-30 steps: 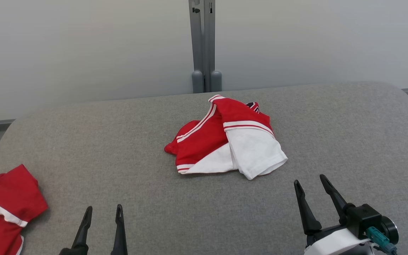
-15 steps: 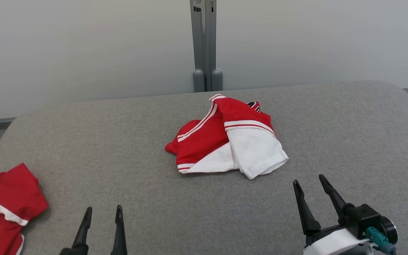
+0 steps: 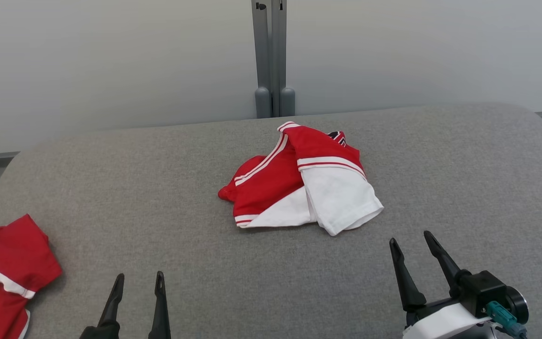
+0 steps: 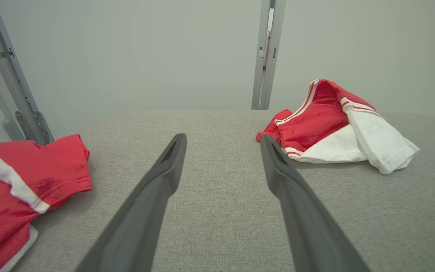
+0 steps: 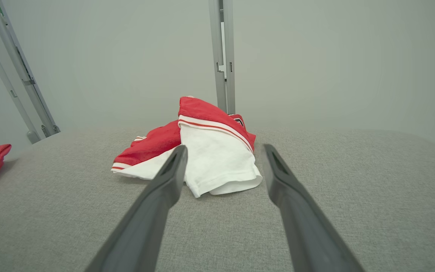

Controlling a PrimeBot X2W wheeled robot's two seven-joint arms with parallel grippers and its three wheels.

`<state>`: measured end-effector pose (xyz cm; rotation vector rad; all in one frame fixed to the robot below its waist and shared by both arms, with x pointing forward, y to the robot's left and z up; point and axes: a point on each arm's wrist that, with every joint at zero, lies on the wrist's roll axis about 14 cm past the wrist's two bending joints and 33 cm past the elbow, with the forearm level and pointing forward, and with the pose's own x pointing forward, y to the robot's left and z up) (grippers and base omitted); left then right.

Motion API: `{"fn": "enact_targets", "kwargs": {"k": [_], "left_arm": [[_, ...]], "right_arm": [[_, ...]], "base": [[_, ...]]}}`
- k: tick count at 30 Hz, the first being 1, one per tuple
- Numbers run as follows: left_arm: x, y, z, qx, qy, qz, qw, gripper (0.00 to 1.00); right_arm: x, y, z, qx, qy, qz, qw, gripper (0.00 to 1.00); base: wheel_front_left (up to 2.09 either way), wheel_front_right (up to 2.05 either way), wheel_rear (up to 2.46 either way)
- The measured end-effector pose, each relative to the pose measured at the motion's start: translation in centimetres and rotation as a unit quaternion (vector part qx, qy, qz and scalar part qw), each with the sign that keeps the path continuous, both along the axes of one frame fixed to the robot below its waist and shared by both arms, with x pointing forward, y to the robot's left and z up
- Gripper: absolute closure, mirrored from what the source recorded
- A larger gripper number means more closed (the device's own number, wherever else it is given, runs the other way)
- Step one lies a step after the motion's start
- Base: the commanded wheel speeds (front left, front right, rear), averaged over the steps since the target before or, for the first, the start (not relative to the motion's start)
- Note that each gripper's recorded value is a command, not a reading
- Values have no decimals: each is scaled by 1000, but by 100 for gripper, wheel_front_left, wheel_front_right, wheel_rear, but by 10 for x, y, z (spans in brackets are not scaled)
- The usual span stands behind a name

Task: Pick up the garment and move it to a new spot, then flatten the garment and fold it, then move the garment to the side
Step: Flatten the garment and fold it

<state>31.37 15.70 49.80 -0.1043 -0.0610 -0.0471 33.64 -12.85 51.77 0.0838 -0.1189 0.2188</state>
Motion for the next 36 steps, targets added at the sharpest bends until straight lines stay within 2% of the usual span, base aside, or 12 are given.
{"fn": "enact_targets", "kwargs": {"k": [9,14,21,33,34,35,36], "left_arm": [[34,-41,-13,-27,25,-74,997,0],[62,-65,-21,-77,49,-112,989,0],[100,-104,-45,-48,95,-181,978,0],[143,-119,-103,-10,184,-196,963,0],[144,-120,-105,-8,186,-199,962,11],[145,-122,-107,-7,190,-201,961,45],[146,-124,-109,-7,192,-204,960,62]], "right_arm": [[15,9,-7,-4,12,14,1000,0],[26,13,-10,-5,17,20,1000,0],[45,8,-14,-14,21,19,1000,0],[61,-10,-36,-29,49,-5,998,0],[61,-11,-37,-30,51,-7,998,0],[61,-12,-38,-30,52,-9,998,0],[62,-14,-39,-31,53,-11,998,0]], "base": [[0,0,0],[0,0,0],[0,0,0],[0,0,0],[0,0,0],[0,0,0],[0,0,0]]}}
